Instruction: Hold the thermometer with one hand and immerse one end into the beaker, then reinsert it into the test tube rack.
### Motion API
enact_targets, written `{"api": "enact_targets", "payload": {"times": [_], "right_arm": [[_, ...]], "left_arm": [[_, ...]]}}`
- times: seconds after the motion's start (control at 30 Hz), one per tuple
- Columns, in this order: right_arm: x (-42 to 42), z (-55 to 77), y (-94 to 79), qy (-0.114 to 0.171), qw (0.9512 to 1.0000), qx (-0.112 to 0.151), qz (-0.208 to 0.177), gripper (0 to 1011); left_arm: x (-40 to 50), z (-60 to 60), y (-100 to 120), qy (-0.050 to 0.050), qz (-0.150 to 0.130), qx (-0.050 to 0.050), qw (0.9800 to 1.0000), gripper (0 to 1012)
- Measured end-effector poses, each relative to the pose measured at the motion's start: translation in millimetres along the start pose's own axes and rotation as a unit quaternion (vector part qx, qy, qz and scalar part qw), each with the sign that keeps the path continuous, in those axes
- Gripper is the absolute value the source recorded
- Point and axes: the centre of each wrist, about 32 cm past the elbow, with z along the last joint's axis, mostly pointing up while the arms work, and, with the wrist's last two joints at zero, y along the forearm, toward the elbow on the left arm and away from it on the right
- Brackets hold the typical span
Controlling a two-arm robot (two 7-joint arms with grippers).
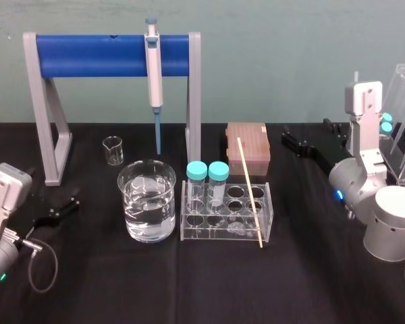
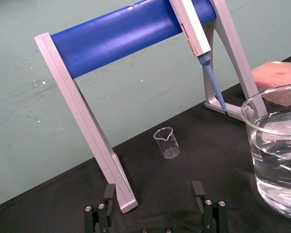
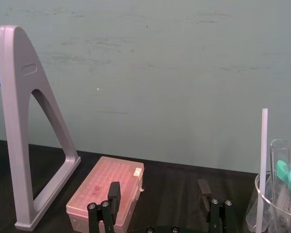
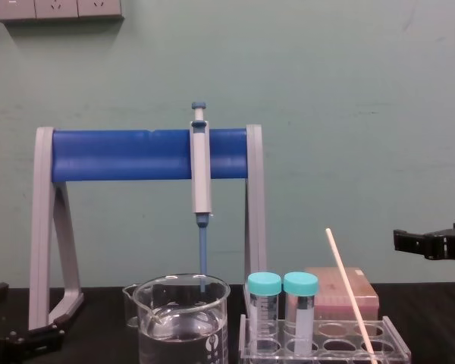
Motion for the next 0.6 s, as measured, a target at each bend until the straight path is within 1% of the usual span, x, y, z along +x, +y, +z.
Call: {"api": "enact_targets", "payload": {"times": [0.6], "right_arm": [[-0.6,2.3,-0.3,-0.001,1.0000,0.004,-0.002,1003]], "left_arm": [[0.0,0.0,0.0,0.000,0.000,0.000,1.0000,1004]]}}
